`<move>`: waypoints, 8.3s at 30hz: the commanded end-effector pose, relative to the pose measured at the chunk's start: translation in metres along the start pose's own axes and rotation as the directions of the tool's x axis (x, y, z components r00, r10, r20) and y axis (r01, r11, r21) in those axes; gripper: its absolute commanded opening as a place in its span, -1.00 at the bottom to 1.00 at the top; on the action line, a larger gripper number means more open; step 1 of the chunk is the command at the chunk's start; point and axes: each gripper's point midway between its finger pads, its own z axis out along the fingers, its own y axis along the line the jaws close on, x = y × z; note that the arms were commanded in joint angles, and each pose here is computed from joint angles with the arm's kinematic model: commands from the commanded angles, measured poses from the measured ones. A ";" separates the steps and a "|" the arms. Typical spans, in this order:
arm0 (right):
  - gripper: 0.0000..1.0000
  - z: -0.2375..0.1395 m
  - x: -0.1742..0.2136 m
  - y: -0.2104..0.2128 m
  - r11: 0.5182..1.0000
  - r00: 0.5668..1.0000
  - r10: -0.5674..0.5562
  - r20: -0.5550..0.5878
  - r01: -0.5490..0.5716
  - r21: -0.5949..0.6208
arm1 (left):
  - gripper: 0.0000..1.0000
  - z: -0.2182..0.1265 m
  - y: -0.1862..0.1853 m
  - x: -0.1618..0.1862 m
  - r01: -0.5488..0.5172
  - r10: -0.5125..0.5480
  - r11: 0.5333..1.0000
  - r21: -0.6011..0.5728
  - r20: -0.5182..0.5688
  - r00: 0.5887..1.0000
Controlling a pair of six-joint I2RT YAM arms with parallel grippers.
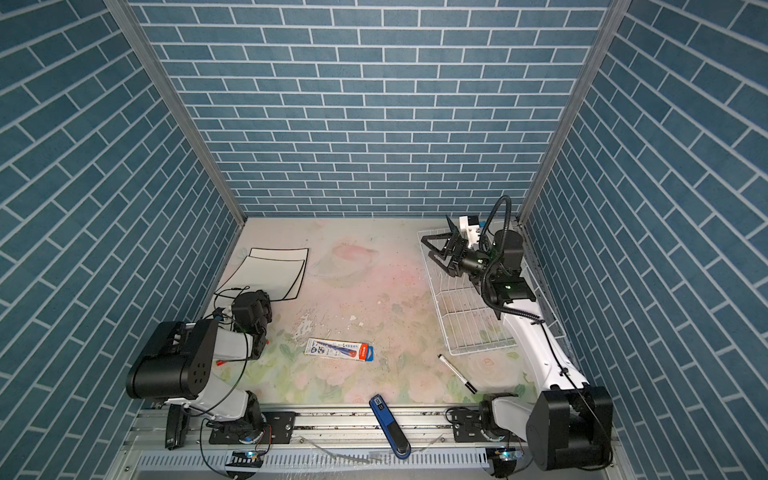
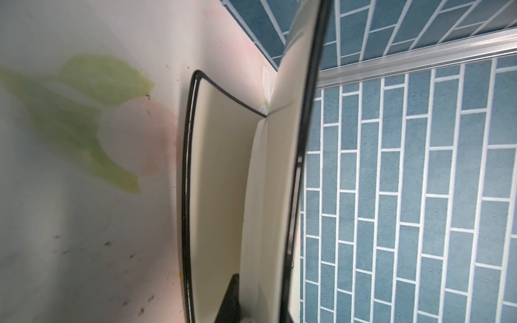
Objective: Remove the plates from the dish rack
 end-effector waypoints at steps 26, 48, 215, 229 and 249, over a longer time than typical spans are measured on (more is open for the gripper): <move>0.91 -0.006 0.013 0.003 0.998 0.998 -0.057 -0.004 0.057 -0.011 | -0.17 0.002 -0.053 -0.001 0.008 -0.007 0.993 0.119 -0.007 1.000; 0.90 -0.008 0.014 0.003 0.998 0.998 -0.060 -0.004 0.060 -0.011 | 0.39 0.006 -0.045 0.013 -0.023 0.025 1.000 0.018 -0.083 0.996; 0.90 -0.009 0.018 0.000 0.999 0.999 -0.050 -0.004 0.050 -0.001 | 0.99 0.023 -0.023 0.003 -0.464 0.362 0.823 -0.329 -0.327 0.873; 0.90 -0.010 0.016 0.002 0.998 0.998 -0.055 0.007 0.055 0.003 | 0.99 -0.006 -0.048 -0.013 -0.516 0.445 0.808 -0.285 -0.280 0.851; 0.80 -0.076 0.012 -0.047 0.766 0.977 -0.212 0.020 0.153 0.625 | 0.99 -0.092 -0.133 0.091 -0.826 0.865 0.489 0.279 -0.277 0.418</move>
